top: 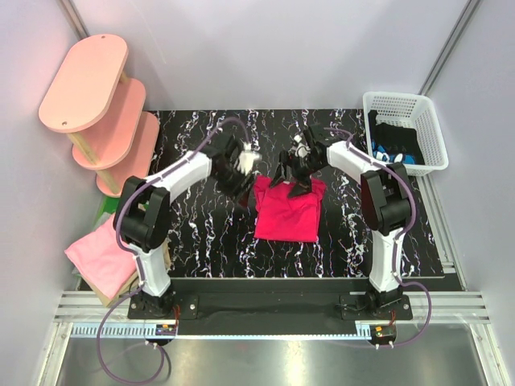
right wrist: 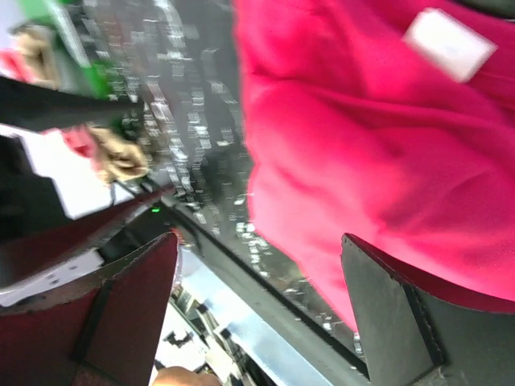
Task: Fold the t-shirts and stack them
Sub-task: Smooth out wrinkles on the folded tshirt, then put the neatly folded tshirt into the corner of the board with the left arm
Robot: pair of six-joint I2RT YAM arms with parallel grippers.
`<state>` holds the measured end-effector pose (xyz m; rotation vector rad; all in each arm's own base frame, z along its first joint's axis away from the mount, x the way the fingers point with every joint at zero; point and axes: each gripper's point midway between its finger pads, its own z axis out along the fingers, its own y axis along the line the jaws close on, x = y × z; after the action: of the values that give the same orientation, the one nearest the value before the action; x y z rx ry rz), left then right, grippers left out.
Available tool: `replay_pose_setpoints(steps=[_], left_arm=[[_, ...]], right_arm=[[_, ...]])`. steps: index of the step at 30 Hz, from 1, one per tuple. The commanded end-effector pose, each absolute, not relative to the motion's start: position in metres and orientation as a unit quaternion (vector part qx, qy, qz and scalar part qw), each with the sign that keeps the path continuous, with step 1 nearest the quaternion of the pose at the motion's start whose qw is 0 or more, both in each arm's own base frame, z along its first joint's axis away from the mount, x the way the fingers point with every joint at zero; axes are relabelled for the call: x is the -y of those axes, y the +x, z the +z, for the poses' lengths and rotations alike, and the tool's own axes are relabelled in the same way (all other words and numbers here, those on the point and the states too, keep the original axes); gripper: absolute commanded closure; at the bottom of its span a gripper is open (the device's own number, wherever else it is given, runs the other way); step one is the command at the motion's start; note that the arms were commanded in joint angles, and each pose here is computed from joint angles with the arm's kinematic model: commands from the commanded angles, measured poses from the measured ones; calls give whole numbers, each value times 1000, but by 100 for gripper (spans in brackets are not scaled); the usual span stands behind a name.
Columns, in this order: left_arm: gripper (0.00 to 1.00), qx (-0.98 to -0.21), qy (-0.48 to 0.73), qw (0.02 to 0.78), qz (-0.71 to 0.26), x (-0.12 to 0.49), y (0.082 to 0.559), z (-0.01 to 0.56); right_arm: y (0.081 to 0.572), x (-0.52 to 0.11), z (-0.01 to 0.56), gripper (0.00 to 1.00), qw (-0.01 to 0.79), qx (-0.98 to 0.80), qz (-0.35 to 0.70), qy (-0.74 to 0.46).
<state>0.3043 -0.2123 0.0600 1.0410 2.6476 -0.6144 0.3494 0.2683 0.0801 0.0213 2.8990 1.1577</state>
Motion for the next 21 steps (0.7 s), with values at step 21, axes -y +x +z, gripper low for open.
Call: replay_pose_setpoints(steps=[21], left_arm=[[33, -845, 406, 165, -307, 338, 331, 111]], right_arm=[[371, -151, 226, 9, 241, -856, 362, 280]])
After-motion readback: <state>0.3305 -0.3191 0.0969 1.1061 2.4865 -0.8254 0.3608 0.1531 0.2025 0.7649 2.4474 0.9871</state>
